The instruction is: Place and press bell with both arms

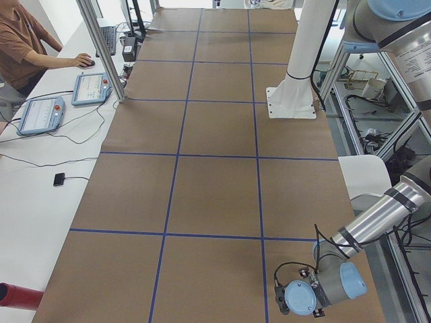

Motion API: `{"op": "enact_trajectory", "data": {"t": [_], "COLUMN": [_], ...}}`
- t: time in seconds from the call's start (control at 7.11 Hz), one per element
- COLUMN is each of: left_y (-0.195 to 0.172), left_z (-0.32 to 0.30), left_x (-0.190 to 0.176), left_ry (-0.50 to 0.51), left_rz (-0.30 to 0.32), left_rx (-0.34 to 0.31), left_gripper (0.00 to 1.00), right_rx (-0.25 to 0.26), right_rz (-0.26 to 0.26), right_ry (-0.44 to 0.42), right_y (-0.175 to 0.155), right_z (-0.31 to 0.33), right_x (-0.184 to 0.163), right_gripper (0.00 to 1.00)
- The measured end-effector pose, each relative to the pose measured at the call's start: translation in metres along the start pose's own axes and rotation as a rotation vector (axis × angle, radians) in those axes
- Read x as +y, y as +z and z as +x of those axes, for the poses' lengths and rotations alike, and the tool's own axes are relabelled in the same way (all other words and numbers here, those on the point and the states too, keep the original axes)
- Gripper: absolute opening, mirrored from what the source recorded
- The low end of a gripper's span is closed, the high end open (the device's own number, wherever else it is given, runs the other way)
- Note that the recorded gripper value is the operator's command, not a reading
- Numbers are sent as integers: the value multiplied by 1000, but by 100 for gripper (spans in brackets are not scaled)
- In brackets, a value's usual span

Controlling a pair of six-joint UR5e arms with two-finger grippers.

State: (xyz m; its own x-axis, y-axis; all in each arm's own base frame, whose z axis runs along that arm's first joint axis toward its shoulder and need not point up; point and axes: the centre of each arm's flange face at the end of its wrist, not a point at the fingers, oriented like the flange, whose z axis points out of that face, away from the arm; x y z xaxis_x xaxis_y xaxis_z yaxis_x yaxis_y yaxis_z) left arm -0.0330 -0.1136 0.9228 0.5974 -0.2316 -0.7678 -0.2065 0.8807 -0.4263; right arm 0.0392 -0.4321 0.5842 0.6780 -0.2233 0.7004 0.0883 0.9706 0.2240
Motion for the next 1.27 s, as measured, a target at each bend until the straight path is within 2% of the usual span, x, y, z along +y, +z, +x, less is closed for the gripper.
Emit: {"op": "enact_trajectory", "data": {"t": [0.56,0.7,0.84,1.13,1.27], "left_y": [1,1,1,1,1], "left_z": [1,2,2,3,4], "left_x": [-2,-2,-3,-4,-4], "left_ry": [47,51,53,57,58], "left_rz": [-8,-12,-14,-13,-14], "left_rx": [0,-2,-2,-1,0], "left_gripper": [99,79,52,35,35], "right_rx": [0,0,1,1,1], "right_rz": [-6,-4,-3,-3,-3], "right_ry": [4,3,2,3,3], "right_y": [1,-1,-2,-3,-3], "right_z": [0,-2,-3,-4,-4], "right_x": [8,12,14,16,16], "right_gripper": [100,100,100,100,100]}}
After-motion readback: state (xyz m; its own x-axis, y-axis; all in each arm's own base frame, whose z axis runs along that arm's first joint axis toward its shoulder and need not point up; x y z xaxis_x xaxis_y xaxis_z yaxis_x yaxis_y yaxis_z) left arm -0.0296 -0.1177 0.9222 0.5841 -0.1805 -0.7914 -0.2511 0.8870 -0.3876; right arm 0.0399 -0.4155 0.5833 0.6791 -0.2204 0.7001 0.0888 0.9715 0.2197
